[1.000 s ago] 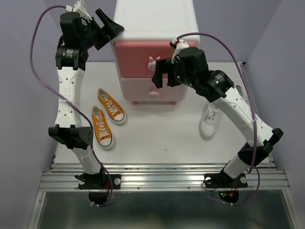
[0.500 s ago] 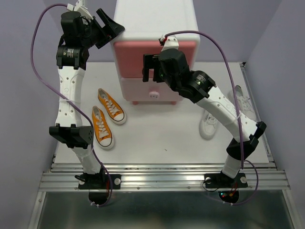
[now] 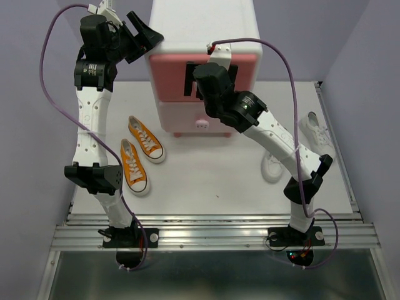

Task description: Place and organize the shoes in the shoe cabinet

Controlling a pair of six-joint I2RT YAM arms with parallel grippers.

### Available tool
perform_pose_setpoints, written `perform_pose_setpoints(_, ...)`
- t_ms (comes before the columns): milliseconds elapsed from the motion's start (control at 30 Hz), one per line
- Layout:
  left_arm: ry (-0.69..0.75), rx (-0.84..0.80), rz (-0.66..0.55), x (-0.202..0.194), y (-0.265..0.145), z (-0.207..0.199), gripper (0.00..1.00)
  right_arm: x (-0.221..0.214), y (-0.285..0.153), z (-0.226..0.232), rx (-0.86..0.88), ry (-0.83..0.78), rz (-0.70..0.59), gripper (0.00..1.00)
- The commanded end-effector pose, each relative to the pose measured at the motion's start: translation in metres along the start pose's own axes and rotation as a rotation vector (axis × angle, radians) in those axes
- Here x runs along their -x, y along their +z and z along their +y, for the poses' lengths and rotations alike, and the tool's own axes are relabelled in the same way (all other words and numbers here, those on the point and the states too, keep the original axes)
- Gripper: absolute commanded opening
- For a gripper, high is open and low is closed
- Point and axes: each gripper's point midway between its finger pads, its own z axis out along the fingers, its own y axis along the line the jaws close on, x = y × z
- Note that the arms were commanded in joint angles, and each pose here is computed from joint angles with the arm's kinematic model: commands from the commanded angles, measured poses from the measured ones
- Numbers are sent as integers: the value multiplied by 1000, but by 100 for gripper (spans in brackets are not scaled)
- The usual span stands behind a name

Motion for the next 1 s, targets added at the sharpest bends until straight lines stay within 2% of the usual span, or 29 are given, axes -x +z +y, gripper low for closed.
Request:
perform_pose_setpoints(0,16,111,134,-39,10,38,92,28,0,-3,-56,88,-96,97)
perform_pose_setpoints(67,16,117,140,-41,9,40,92,27,3,2,-48,75,-98,93)
perform_pose_setpoints(267,19,132,144,-43,9,44,92,27,10,6,-68,96,-114,68)
perform_pose_setpoints(300,19,132,144,-43,9,44,93,27,11,5,-75,100,-116,57)
perform_pose_setpoints(333,17,132,146,-44,9,44,92,27,11,4,-79,103,-117,52)
perform_pose_setpoints(367,19,135,143,-43,9,44,93,29,9,5,-73,109,-119,41)
perform_pose_setpoints(567,21,170,138,-43,8,50,93,19,2,-1,-54,115,-87,17)
perform_pose_setpoints(733,16,203,129,-42,8,57,93,12,-21,6,28,109,-49,7)
perform_pose_setpoints(967,8,244,125,-44,8,65,93,-4,-57,14,112,100,0,2)
